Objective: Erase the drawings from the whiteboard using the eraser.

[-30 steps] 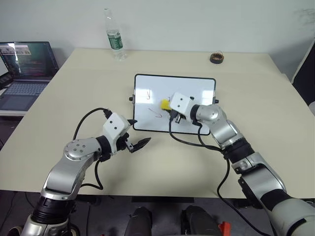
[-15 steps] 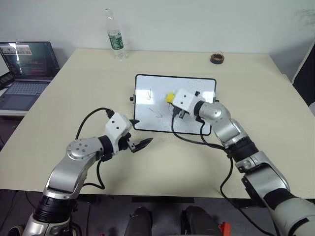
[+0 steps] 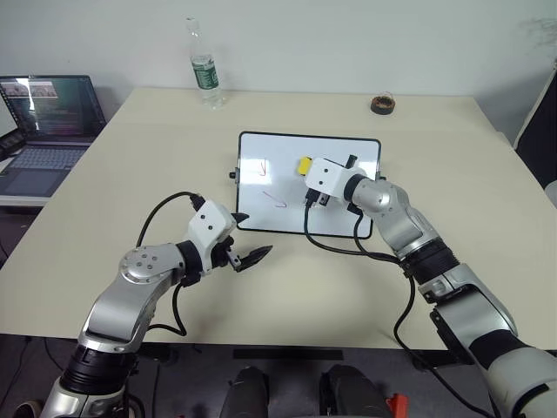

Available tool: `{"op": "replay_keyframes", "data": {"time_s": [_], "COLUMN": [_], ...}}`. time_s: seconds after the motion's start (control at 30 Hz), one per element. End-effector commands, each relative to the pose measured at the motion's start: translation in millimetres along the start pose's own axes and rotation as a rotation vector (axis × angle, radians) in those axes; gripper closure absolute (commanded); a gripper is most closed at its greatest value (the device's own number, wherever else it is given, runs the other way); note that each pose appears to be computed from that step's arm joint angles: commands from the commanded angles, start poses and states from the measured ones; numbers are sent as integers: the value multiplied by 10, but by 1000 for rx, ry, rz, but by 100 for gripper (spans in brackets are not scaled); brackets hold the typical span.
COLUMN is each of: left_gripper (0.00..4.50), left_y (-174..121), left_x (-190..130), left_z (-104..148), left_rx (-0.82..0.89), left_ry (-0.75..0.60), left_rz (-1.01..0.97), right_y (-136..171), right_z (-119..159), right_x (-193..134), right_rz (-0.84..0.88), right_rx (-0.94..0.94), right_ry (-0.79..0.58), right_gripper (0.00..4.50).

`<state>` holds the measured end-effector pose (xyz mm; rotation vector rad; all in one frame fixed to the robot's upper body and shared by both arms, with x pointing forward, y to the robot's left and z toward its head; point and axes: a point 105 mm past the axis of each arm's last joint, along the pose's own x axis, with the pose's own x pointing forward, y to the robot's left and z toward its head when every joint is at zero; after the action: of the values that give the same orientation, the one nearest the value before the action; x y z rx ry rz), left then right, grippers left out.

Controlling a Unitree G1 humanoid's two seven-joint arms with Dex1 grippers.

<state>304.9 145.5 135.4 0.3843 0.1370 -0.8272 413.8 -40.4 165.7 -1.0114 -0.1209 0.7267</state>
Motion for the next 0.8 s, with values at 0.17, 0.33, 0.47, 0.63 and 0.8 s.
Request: {"op": "replay_keyframes", "data": {"time_s": [0.17, 0.33, 0.47, 0.63, 0.8], "left_gripper": [0, 0, 0, 0, 0], "left_y": [130, 401, 572, 688, 661], "left_x": [-124, -353, -516, -700, -729], "left_z": [88, 18, -109, -30, 67], "left_rx": [-17, -103, -141, -188, -195], "left_ry": [-74, -111, -97, -131, -140], "left_rz": [49, 118, 185, 234, 229], "right_y": [276, 22, 35, 271, 517], "right_z": [-27, 323, 452, 505, 306], "right_x": [-92, -311, -638, -1170, -1392], "right_rz": [89, -7, 10, 62, 35], "right_rx": [72, 345, 538, 728, 842], "right_ry": [-12, -210, -327, -421, -352], "right_gripper": [336, 336, 336, 336, 336]}}
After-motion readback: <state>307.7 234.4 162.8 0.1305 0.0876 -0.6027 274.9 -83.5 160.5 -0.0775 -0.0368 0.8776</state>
